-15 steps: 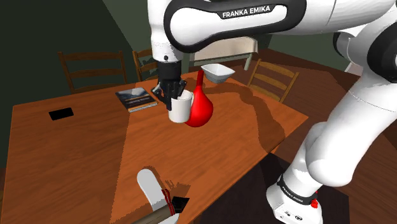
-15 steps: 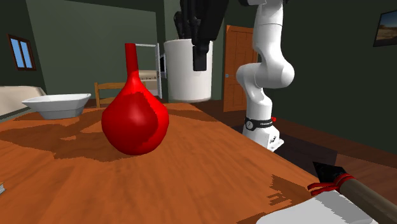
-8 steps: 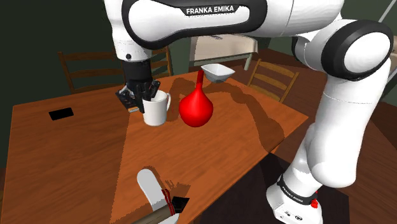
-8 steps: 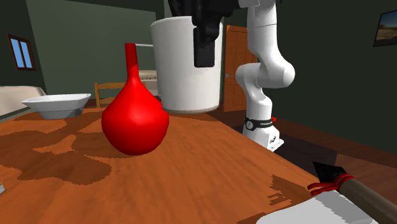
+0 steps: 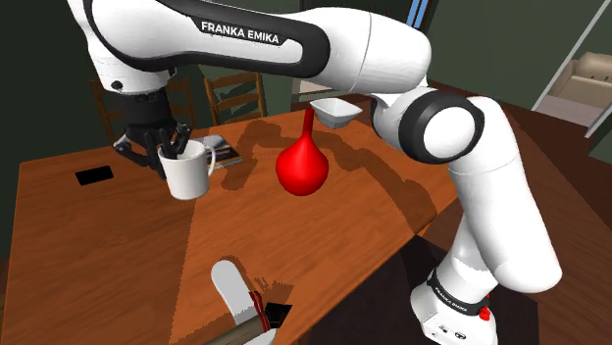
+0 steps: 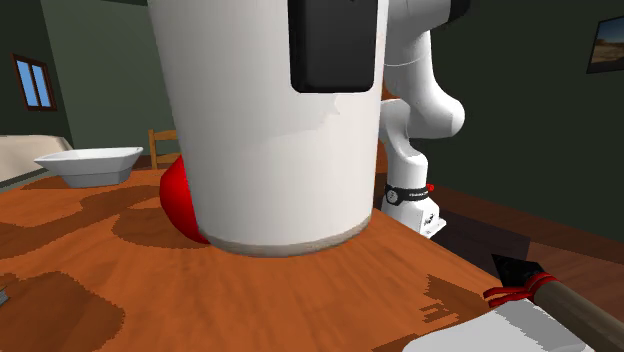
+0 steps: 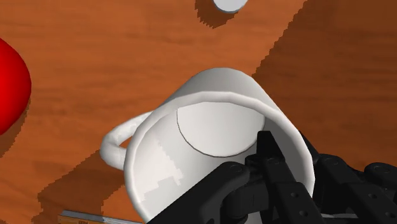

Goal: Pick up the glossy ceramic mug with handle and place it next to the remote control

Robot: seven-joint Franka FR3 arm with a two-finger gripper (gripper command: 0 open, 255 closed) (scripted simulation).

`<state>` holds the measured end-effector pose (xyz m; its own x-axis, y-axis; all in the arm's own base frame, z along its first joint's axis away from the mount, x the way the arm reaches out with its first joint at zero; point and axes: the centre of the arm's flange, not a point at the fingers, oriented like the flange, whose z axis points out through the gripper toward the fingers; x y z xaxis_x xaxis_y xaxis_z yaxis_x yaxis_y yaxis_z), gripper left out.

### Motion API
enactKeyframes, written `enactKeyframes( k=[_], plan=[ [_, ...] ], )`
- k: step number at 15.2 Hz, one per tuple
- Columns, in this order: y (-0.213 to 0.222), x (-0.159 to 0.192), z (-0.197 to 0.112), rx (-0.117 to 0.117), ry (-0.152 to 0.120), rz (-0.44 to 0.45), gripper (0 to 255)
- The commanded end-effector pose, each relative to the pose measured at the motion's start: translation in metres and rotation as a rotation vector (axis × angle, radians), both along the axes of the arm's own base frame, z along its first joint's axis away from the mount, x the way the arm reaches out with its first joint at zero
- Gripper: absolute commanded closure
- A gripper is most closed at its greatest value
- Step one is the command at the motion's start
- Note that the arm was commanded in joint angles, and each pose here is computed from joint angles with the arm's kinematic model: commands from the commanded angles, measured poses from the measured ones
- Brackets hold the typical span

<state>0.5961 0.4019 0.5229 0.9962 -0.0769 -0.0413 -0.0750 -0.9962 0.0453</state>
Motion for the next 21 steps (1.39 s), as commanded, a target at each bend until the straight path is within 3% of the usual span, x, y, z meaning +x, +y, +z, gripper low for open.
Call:
enactKeyframes(
  k=[1,21],
  plan=[
    [0.01,0.006,-0.006,-0.003,0.002,-0.005,255],
    [0.01,0.006,-0.111,-0.003,0.002,-0.005,255]
  ],
)
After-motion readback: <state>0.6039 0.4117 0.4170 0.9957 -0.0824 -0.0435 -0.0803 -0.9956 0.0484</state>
